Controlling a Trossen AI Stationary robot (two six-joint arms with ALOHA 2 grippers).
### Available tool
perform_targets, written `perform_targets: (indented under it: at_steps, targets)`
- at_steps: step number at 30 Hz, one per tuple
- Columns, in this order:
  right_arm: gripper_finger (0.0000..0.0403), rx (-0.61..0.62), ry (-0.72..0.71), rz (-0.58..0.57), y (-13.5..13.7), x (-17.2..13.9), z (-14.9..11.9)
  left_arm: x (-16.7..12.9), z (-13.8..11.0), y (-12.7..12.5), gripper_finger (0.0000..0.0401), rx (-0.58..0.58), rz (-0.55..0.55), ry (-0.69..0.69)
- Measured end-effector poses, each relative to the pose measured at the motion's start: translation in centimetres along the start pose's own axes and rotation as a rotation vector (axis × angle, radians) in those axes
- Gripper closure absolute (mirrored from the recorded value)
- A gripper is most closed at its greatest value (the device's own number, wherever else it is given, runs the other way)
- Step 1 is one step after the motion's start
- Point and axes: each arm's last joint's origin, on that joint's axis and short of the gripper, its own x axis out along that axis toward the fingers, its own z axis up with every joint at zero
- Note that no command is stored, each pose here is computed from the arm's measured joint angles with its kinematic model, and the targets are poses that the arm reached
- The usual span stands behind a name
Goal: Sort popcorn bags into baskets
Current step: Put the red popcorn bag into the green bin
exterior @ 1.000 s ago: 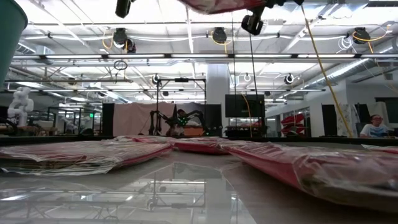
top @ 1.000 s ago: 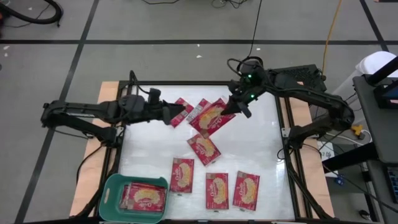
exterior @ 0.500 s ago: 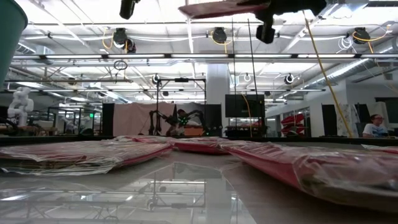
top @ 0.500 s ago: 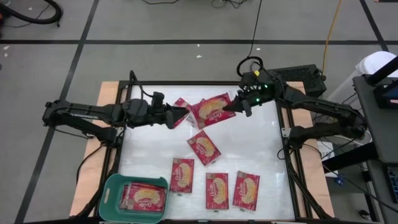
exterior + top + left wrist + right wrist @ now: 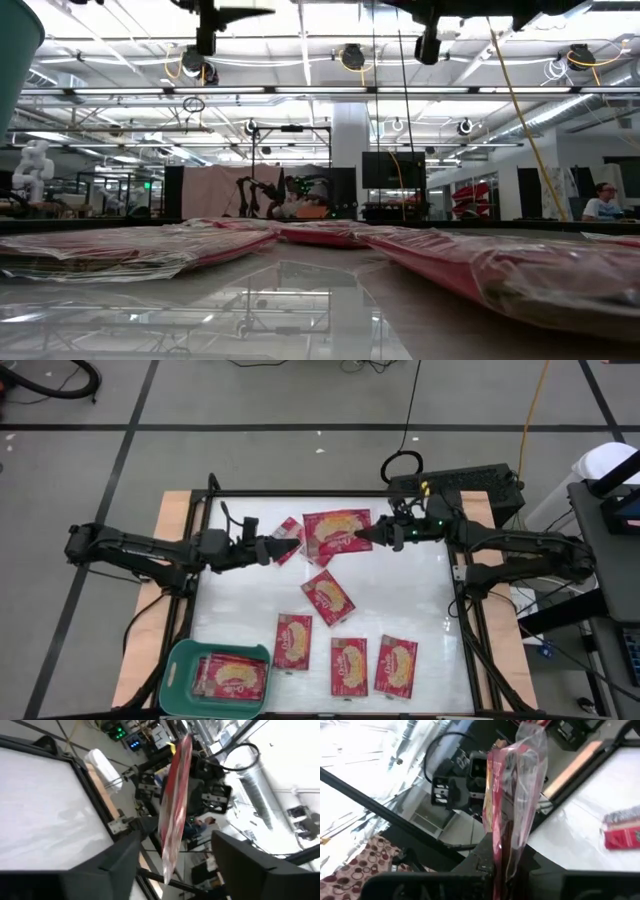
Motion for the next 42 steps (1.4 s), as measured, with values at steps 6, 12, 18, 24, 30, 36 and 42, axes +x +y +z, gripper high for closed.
perform_targets:
  at_steps: [6, 12, 18, 24, 30, 36, 42]
  targets:
    - [0.0390, 0.032, 0.029, -0.002, -0.1, 0.7, -0.6, 0.2, 0.5, 0.4, 0.0085, 0.056, 0.019, -0.028]
    - [0.0390, 0.042, 0.008, -0.037, -0.2, 1.5, -1.4, 0.4, 1.4, 0.8, 0.0116, 0.087, 0.024, -0.041]
    - [0.0390, 0.070, -0.019, 0.020, -0.2, 2.9, -1.9, 0.5, 1.9, 1.1, 0.0163, 0.087, -0.010, 0.011]
    - [0.0390, 0.101, -0.003, 0.049, -0.4, 4.3, -2.9, 0.5, 1.8, 1.1, 0.0190, 0.063, -0.056, 0.088]
    - [0.0390, 0.123, 0.022, 0.065, 0.3, 4.6, -4.0, -0.4, 2.3, 0.8, 0.0186, 0.049, -0.073, 0.151]
    - [0.0390, 0.129, 0.035, 0.044, 0.9, 4.9, -5.3, -2.1, 4.0, 0.7, 0.0187, 0.013, -0.066, 0.224]
    - [0.0390, 0.129, 0.046, -0.001, 0.8, 5.1, -6.2, -2.7, 6.1, -0.5, 0.0210, 0.067, -0.020, 0.374]
